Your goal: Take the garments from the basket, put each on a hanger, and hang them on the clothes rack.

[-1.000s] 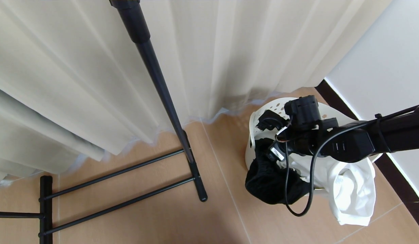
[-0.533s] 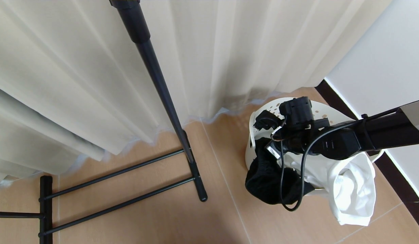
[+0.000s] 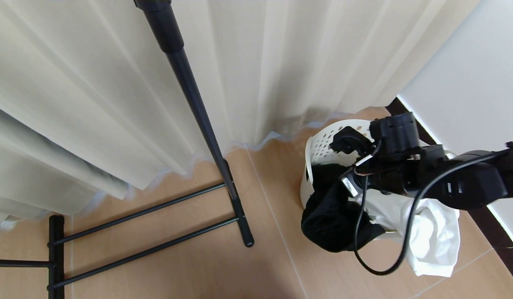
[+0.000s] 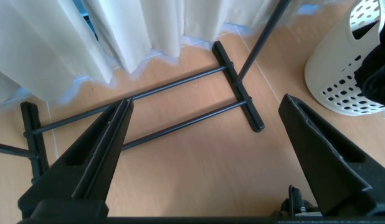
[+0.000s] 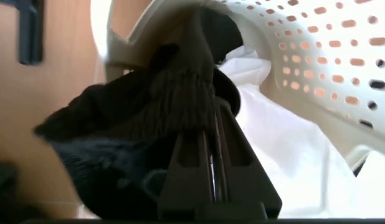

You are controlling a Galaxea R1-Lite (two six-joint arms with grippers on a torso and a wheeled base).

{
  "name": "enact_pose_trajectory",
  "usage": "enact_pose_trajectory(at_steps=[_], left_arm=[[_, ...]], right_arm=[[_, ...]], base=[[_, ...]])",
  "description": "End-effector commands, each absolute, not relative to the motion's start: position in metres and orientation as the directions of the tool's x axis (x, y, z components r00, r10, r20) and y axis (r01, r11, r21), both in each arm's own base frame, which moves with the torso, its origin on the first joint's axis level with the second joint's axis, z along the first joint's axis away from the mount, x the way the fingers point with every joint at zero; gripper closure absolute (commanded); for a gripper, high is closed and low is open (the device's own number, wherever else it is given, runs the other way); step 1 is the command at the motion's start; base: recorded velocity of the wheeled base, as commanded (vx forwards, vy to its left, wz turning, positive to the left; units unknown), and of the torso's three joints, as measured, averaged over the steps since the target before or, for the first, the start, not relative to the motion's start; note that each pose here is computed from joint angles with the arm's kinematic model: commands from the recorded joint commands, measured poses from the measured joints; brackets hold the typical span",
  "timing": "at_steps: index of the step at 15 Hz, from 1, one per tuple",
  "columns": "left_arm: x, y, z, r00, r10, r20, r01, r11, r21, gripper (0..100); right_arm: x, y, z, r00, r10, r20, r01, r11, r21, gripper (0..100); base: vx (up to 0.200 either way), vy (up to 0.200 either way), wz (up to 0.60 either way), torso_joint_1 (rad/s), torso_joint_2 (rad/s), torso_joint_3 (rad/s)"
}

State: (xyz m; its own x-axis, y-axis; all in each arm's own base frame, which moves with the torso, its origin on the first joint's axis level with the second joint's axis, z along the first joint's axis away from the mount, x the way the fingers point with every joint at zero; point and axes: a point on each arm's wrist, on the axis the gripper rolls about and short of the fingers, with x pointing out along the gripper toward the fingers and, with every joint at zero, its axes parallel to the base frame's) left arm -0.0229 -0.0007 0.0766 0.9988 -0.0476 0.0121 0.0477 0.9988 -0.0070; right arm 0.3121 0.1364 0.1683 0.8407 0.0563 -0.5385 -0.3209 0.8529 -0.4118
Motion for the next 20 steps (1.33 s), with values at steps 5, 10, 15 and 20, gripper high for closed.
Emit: enact_pose_trajectory(at_steps=[5,10,15,20], left_arm=[[-0.023,-0.001,0.077,0.999,-0.048,0.011,0.048,0.999,-0.007,0],[-0.023,-0.001,0.077,0.999,-0.048,0.012,0.048,0.999,-0.007,0],[-0.023,-0.001,0.077,0.999,-0.052,0.014,0.052,0.999,-0.002,0],[-0.023,-0.001,0.077,0.999,-0.052,0.014,0.052,0.999,-0.002,0]], right_arm=[[0.154,0.097,0.253,0.930,0.279,-0.241,-0.336,0.910,-0.243,100],[0.113,0.078,0.258,0.888,0.436,-0.147,-0.454,0.882,-0.124,100],[0.114,0.079,0.254,0.881,0.443,-0.167,-0.464,0.877,-0.126,100],[0.116,0.080,0.251,0.879,0.443,-0.178,-0.467,0.876,-0.125,100]], base=[[0.000,0.000,0.00,0.000,0.00,0.000],[0.000,0.000,0.00,0.000,0.00,0.000],[0.000,0.000,0.00,0.000,0.00,0.000],[0.000,0.000,0.00,0.001,0.00,0.160]])
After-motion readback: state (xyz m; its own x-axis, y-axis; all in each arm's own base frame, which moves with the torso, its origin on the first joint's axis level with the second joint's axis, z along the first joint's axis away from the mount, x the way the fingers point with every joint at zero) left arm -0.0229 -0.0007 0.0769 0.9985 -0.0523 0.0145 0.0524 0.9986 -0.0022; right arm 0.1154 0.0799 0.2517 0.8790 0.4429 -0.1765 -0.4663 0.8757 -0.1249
